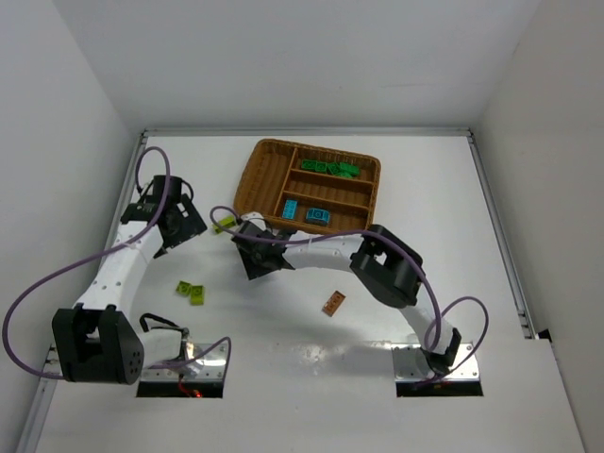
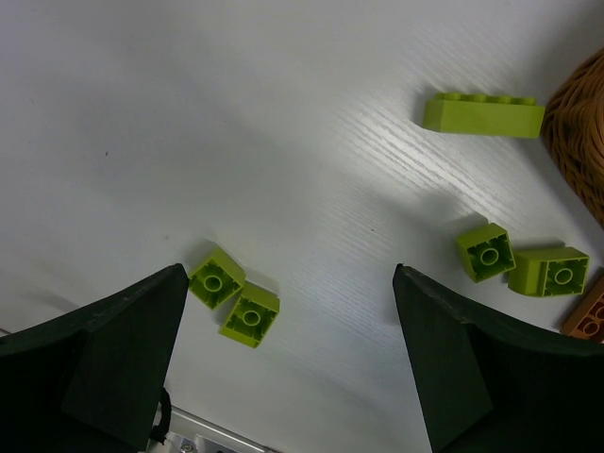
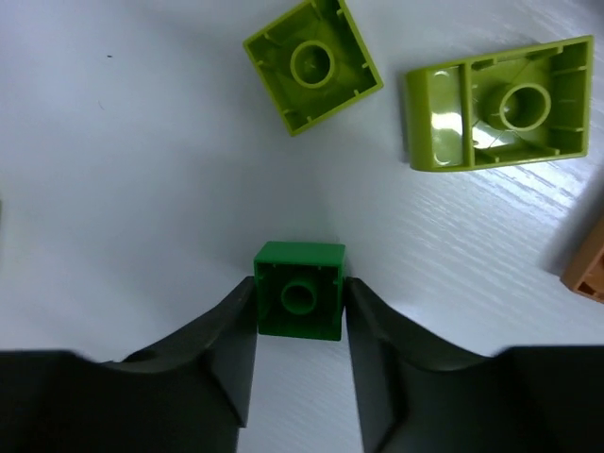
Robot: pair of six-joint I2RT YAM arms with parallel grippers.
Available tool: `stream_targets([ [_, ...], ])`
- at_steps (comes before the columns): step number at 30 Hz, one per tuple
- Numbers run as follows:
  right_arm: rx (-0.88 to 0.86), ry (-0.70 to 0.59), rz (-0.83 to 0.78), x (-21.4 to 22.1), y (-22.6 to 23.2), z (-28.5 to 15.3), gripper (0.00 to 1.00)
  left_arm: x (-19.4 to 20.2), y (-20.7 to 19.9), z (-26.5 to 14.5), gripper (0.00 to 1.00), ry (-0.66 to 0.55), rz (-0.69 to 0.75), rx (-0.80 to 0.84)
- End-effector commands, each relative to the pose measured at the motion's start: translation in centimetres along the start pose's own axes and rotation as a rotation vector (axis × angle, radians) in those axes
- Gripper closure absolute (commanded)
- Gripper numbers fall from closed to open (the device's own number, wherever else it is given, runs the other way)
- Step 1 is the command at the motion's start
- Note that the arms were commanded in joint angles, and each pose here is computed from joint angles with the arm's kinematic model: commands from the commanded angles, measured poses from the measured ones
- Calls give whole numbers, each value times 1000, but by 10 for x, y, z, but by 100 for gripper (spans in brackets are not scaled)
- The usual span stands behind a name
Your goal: Sort the legos into containers by color
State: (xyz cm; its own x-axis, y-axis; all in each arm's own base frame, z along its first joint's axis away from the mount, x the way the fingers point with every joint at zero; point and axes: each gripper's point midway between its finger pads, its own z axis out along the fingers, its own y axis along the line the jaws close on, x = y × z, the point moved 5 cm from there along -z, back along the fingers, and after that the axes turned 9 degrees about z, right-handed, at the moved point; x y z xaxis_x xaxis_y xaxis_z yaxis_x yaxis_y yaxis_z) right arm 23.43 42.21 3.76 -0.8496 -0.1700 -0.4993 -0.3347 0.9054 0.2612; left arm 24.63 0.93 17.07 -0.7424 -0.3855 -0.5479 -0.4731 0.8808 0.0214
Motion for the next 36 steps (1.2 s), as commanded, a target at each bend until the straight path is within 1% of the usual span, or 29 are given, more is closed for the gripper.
stream_targets([
  [1, 25, -41, 3, -11, 4, -6, 62, -9, 3, -9, 3, -41, -31, 1],
  [3, 33, -66, 14, -23, 2, -22, 65, -9, 3, -9, 3, -41, -21, 1],
  [4, 35, -76, 28, -29, -4, -29, 65, -9, 3, -9, 3, -41, -21, 1],
  [5, 46, -85, 9, -24, -13, -34, 65, -9, 3, -9, 3, -41, -21, 1],
  [6, 53, -122, 31, -34, -22, -43, 65, -9, 3, -9, 3, -41, -21, 1],
  [7, 41, -192, 58, -58, -30, -66, 65, -9, 4, -9, 3, -41, -12, 1],
  [10, 105, -259, 128, -85, -65, -87, 66, -9, 4, -9, 3, -41, -12, 1],
  [11, 132, -291, 182, -107, -87, -93, 68, -10, 3, -7, 3, -41, -12, 1],
  [13, 168, -329, 247, -128, -111, -100, 68, -9, 2, -7, 3, -37, -12, 9],
  [14, 216, -352, 295, -146, -136, -101, 68, -8, 1, -5, 3, -29, -9, 6],
  [16, 261, -389, 342, -170, -157, -104, 68, -7, 0, -3, 3, -26, -10, 16],
  [17, 301, -393, 382, -179, -182, -98, 68, -6, -1, -3, 3, -23, -10, 24],
  [18, 311, -416, 423, -197, -201, -102, 68, -6, -2, -1, 3, -14, -7, 21],
  [19, 323, -426, 430, -205, -210, -101, 68, -8, -2, -1, 3, -24, -10, 25],
  [22, 374, -453, 461, -232, -237, -89, 68, -5, -4, 7, 3, 8, 0, 11],
  [23, 386, -445, 458, -237, -242, -87, 67, -4, -4, 9, 3, 17, 3, 7],
  [24, 406, -466, 461, -248, -244, -81, 67, -5, -5, 10, 3, 9, 0, 11],
  [25, 419, -479, 481, -255, -257, -80, 67, -4, -5, 12, 3, 19, 3, 6],
  [26, 420, -477, 481, -258, -258, -76, 67, -4, -5, 13, 3, 19, 3, 6],
  [27, 415, -509, 495, -271, -263, -81, 67, -4, -5, 13, 3, 19, 3, 6],
  [28, 430, -493, 501, -270, -271, -66, 67, -3, -5, 15, 3, 29, 6, 2],
  [29, 427, -518, 521, -281, -276, -69, 67, -3, -5, 15, 3, 29, 6, 2],
  [31, 420, -504, 527, -283, -282, -59, 65, -1, -6, 19, 3, 46, 21, -6],
  [32, 425, -494, 526, -284, -284, -50, 64, -1, -6, 19, 3, 46, 21, -6],
  [34, 439, -479, 532, -281, -291, -44, 57, 0, -5, 22, 2, 57, 35, -10],
  [35, 423, -486, 532, -285, -289, -46, 50, 0, -7, 25, 2, 59, 35, -11],
  [36, 427, -478, 531, -283, -289, -46, 37, 0, -7, 25, 2, 59, 35, -11],
])
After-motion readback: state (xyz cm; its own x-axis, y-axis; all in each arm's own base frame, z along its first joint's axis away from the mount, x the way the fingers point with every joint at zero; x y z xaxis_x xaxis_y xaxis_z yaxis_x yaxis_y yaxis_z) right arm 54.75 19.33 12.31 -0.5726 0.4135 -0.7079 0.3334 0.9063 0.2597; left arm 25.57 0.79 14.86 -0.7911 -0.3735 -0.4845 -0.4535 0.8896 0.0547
